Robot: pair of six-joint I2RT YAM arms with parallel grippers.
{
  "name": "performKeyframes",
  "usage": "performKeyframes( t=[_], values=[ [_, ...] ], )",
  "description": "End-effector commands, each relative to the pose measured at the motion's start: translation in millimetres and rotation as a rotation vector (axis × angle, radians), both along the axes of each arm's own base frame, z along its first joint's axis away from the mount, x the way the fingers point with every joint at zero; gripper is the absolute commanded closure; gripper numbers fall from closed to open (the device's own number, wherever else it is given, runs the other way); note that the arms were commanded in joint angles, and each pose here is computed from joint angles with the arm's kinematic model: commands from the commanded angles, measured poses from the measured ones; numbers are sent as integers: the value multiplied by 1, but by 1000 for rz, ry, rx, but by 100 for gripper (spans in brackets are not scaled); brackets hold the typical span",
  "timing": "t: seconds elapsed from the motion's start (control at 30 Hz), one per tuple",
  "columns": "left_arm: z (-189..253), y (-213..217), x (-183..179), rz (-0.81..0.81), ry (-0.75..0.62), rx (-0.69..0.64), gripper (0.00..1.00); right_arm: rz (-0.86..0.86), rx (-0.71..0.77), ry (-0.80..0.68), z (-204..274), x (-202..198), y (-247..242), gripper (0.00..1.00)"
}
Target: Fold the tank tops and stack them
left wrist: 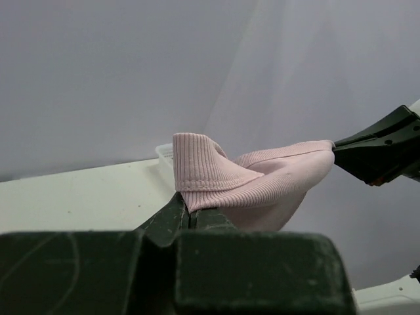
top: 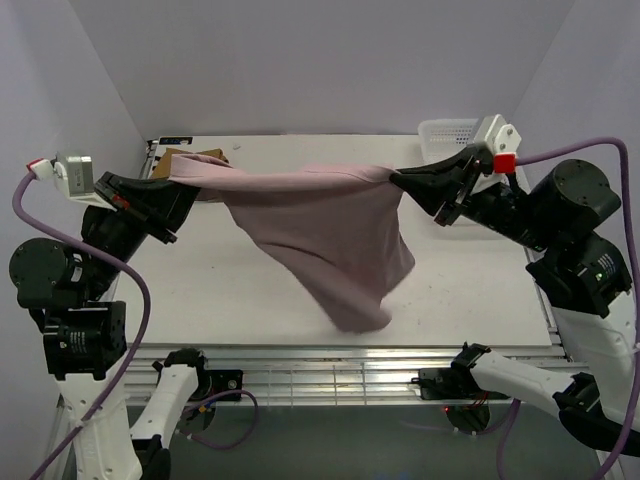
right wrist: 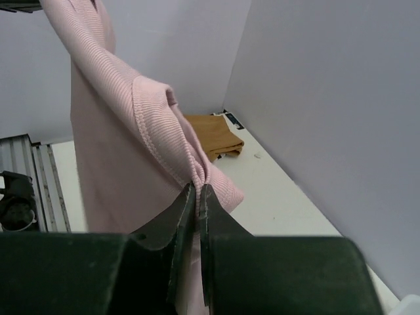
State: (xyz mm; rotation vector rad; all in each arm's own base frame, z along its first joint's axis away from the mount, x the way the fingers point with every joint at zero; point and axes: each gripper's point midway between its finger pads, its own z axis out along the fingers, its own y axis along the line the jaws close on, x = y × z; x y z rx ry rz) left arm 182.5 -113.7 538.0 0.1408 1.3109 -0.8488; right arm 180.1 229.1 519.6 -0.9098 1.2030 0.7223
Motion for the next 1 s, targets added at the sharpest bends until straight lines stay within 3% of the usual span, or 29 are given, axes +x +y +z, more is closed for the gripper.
performKeyframes(
  t=[0.0,0.2,0.33,0.37,0.47,0.5,0.53,0.57,0.6,0.63,0.7,0.73,0.77,0.87,0.9,0.97],
  values=[
    [-29,-7,20,-54,146,-12,100,-73,-19,55,-17,15,-3,92],
    [-91,9,66,60,327,-60,100,-258,-132,154,-74,67,-2,92],
    [-202,30,127,206,610,-73,100,-413,-274,265,-151,130,4,92],
    [-238,37,149,251,711,-71,100,-417,-337,328,-187,152,14,92],
    [-298,57,194,379,830,-40,100,-349,-398,499,-260,212,32,88],
    [-344,69,220,446,923,14,94,-342,-403,535,-275,231,32,81],
    [-366,76,230,487,991,36,55,-349,-463,641,-326,252,39,74],
    [-351,82,256,521,990,37,38,-351,-430,600,-303,275,48,55],
    [-404,86,258,541,1176,99,29,-359,-442,618,-308,288,50,46],
    [-409,88,266,551,1207,113,20,-356,-486,671,-335,298,56,37],
    [-404,85,282,514,1197,138,2,-341,-492,692,-315,297,60,28],
    [-398,84,283,507,1181,136,2,-339,-471,690,-304,290,60,24],
    [-395,85,280,512,1177,139,2,-330,-484,723,-323,278,60,9],
    [-372,89,264,547,1132,126,2,-296,-373,699,-298,240,65,10],
    [-377,88,253,544,1150,123,2,-267,-407,785,-336,210,60,10],
    [-360,84,234,530,1129,84,2,-218,-353,811,-323,164,67,10]
  ],
)
